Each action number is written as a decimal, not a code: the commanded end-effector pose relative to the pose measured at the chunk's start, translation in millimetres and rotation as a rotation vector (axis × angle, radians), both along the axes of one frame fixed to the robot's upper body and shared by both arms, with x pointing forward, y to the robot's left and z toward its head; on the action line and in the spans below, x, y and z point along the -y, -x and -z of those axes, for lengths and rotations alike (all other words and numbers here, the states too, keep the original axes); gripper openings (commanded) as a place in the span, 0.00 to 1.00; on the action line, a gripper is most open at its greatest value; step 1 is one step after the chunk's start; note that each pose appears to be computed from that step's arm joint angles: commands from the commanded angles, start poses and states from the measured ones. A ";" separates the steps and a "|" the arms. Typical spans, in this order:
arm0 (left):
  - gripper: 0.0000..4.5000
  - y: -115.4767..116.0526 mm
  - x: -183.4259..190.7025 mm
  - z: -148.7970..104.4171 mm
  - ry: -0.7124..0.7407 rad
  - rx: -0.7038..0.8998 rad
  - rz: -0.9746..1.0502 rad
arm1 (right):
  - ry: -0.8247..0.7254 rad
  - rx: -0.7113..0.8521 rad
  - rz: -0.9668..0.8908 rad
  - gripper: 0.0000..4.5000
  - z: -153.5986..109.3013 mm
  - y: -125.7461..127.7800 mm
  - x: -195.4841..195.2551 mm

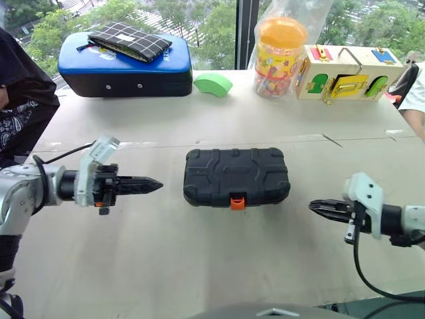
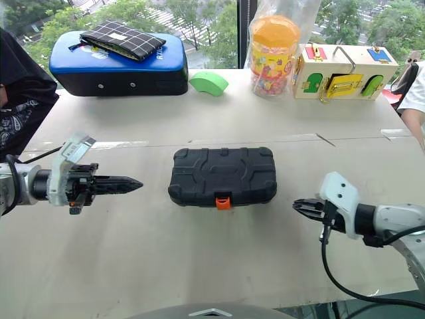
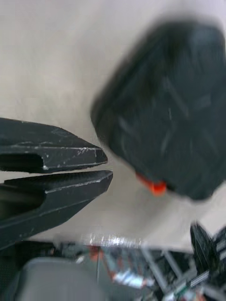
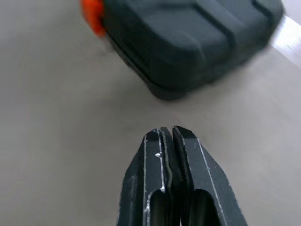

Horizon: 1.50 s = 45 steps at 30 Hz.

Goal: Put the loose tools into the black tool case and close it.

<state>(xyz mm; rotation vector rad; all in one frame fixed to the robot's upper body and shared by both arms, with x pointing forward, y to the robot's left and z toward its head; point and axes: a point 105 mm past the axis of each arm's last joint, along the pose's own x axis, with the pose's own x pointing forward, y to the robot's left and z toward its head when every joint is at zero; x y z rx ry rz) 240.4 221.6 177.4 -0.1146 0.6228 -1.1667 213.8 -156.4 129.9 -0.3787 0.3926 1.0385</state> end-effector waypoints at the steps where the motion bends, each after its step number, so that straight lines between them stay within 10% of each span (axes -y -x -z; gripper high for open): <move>1: 0.01 3.9 14.6 -6.7 -0.002 0.058 0.054 | -0.006 -0.028 -0.045 0.00 5.8 4.7 -21.7; 8: 0.01 -11.0 37.0 -1.3 -0.031 0.186 0.089 | 0.075 0.011 0.138 0.00 37.0 -43.5 -29.2; 22: 0.01 -69.4 64.7 0.0 -0.126 0.369 0.105 | -0.102 0.134 0.384 0.00 0.9 -134.2 -22.0; 32: 0.01 -60.9 68.3 47.1 -0.255 0.289 0.252 | -0.020 -0.099 0.236 0.00 20.2 -45.1 -15.3; 45: 0.01 -62.0 65.4 62.6 -0.278 0.299 0.283 | -0.292 -0.023 0.056 0.00 -6.2 -37.1 -90.8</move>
